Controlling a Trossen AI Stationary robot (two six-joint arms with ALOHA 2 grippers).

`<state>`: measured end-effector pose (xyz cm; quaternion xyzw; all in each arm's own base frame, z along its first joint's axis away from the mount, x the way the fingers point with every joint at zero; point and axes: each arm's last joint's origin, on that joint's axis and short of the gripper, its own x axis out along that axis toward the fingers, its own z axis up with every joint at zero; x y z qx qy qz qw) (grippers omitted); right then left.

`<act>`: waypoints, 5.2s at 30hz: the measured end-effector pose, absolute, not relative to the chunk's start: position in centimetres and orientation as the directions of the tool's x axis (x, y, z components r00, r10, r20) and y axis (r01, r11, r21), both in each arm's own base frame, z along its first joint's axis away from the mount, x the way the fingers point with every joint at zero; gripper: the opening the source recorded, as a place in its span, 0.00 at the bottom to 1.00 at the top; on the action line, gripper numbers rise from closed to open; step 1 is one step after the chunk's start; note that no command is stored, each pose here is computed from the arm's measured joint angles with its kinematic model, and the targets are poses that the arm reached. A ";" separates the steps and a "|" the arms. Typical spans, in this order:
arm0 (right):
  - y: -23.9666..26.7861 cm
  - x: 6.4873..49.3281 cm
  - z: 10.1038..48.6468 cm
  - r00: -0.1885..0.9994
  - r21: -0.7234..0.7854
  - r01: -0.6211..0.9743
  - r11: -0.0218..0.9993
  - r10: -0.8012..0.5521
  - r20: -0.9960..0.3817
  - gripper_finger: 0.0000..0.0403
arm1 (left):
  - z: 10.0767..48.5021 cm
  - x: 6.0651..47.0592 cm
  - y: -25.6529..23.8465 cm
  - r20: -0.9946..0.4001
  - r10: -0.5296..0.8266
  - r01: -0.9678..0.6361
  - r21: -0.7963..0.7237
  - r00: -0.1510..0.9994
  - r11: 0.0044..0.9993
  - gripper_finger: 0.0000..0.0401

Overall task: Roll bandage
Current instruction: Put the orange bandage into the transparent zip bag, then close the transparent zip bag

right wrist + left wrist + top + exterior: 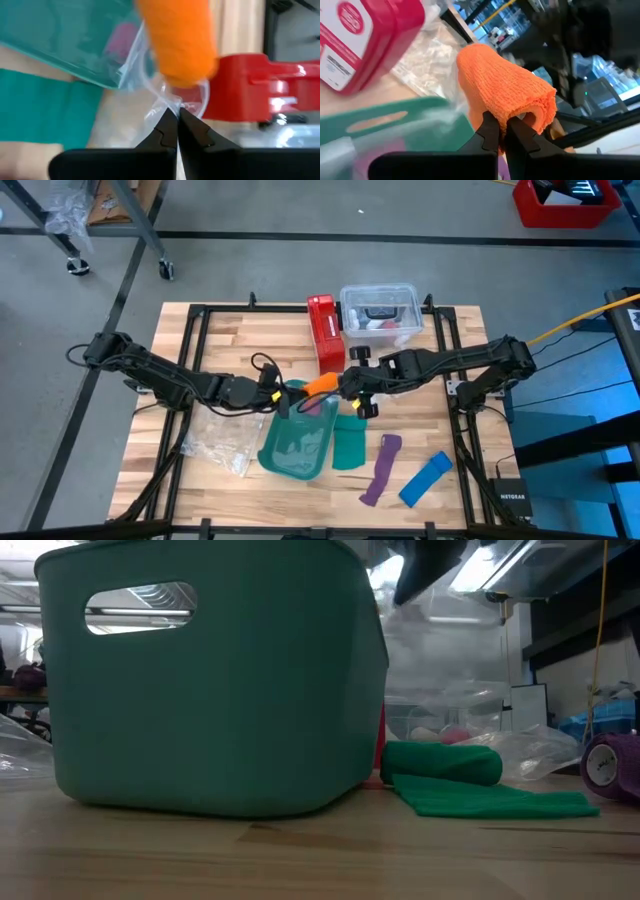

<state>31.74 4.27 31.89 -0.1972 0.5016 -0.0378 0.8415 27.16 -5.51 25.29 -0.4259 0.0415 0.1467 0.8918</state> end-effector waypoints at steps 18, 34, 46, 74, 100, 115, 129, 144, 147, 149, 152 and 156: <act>4.0 32.1 32.2 0.529 -0.442 -0.041 0.896 -0.356 -0.770 0.02 | 25.7 27.5 -5.1 -0.171 0.110 -0.203 -0.774 0.979 0.600 0.00; 4.2 32.7 32.6 0.588 -0.422 -0.018 0.907 -0.332 -0.738 0.02 | 25.7 27.7 -3.9 -0.167 0.145 -0.221 -0.781 0.975 0.585 0.00; 4.3 33.5 33.2 0.663 -0.387 0.005 0.922 -0.293 -0.689 0.02 | 25.5 27.9 -2.3 -0.184 0.178 -0.253 -0.784 0.967 0.566 0.00; 4.3 33.3 39.6 0.775 -0.351 0.085 0.932 -0.283 -0.564 0.02 | 28.6 27.9 -1.2 0.106 0.126 -0.015 -0.704 0.986 0.710 0.34; 4.1 32.1 38.3 0.656 -0.270 0.155 0.950 -0.303 -0.691 0.02 | 29.7 26.1 -1.5 0.057 0.010 0.012 -0.377 0.998 0.926 0.42; 4.2 32.2 38.4 0.663 -0.252 0.148 0.956 -0.285 -0.692 0.02 | 28.3 26.1 -1.5 -0.088 0.011 -0.041 -0.340 0.996 0.939 0.42; 4.3 32.8 39.0 0.728 -0.221 0.171 0.960 -0.275 -0.628 0.02 | 28.7 26.1 -1.3 -0.042 0.080 -0.090 -0.329 0.996 0.940 0.42; 4.4 32.5 38.7 0.702 -0.206 0.118 0.971 -0.228 -0.675 0.02 | 29.3 26.1 -1.3 0.016 0.082 -0.073 -0.308 0.997 0.949 0.02; 4.3 32.3 38.4 0.680 -0.215 0.111 0.970 -0.232 -0.695 0.02 | 29.3 26.1 -1.3 0.015 0.081 -0.073 -0.309 0.997 0.948 0.01; 4.3 32.3 38.4 0.678 -0.216 0.109 0.970 -0.232 -0.698 0.03 | 29.2 26.1 -1.3 0.012 0.081 -0.073 -0.311 0.997 0.948 0.00; 4.5 32.3 38.4 0.679 -0.181 0.072 0.981 -0.181 -0.711 0.07 | 29.0 26.1 -1.3 -0.010 0.080 -0.079 -0.308 0.997 0.948 0.00; 4.7 32.2 38.3 0.675 -0.127 0.019 0.992 -0.107 -0.730 0.18 | 28.5 26.0 -1.3 -0.076 0.079 -0.099 -0.302 0.994 0.948 0.00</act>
